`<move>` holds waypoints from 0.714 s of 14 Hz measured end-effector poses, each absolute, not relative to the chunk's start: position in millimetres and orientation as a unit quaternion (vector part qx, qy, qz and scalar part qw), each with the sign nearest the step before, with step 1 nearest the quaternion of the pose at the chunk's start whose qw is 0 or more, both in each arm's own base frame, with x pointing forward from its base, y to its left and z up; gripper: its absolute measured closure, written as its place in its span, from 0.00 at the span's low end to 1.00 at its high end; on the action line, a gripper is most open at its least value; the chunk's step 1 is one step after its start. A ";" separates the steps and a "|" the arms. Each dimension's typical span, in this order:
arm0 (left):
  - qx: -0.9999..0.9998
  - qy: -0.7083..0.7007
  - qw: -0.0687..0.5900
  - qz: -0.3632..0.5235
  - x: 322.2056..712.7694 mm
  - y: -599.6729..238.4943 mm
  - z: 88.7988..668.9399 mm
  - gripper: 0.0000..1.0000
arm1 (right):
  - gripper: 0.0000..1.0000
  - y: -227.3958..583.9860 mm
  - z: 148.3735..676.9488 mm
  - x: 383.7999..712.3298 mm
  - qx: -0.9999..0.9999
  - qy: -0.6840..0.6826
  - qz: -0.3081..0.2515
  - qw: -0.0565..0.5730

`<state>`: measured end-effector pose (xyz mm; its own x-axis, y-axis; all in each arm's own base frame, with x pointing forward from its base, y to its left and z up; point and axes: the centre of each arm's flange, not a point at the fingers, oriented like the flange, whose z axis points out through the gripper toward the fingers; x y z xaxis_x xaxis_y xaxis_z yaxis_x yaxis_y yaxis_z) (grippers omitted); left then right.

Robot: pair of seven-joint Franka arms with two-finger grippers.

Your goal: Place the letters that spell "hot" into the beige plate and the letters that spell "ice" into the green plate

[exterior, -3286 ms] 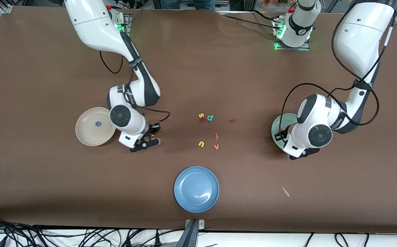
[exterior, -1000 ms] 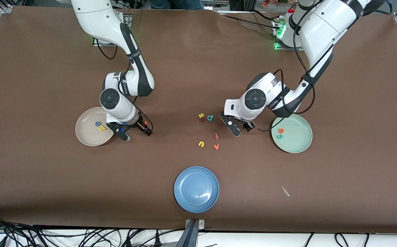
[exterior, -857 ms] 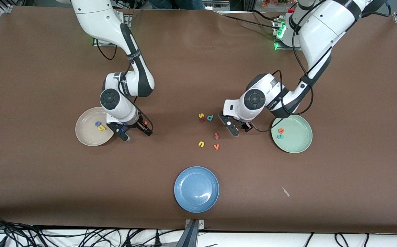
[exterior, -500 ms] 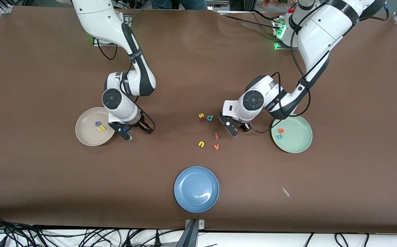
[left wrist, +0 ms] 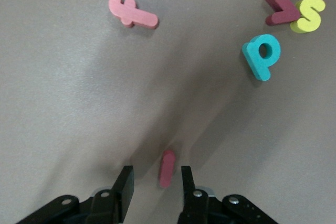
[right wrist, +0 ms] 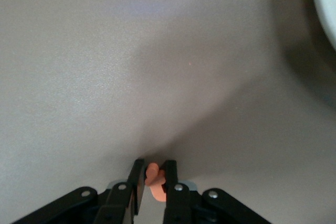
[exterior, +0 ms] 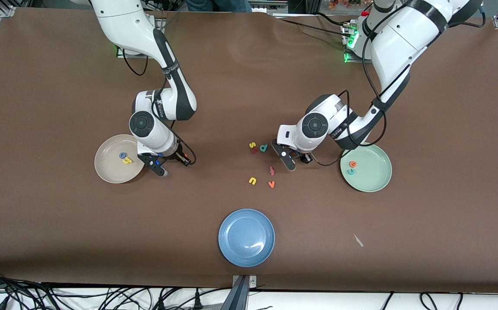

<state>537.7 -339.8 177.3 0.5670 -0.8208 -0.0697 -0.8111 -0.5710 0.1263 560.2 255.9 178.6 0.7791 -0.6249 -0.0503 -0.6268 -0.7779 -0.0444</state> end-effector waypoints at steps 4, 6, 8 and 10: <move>0.884 -0.461 0.045 -0.056 537.6 -341.3 173.0 0.90 | 0.82 258.1 180.1 561.3 -0.945 0.324 0.024 0.028; 0.885 -0.461 0.045 -0.055 537.9 -341.2 173.0 0.91 | 0.82 256.4 187.7 567.8 -0.955 0.293 0.049 0.021; 0.885 -0.461 0.045 -0.055 538.0 -341.2 173.1 0.93 | 0.82 229.2 201.0 581.8 -0.968 0.242 0.068 0.011; 0.885 -0.460 0.044 -0.056 539.4 -339.6 174.0 0.93 | 0.82 185.4 215.5 593.9 -0.977 0.195 0.087 0.004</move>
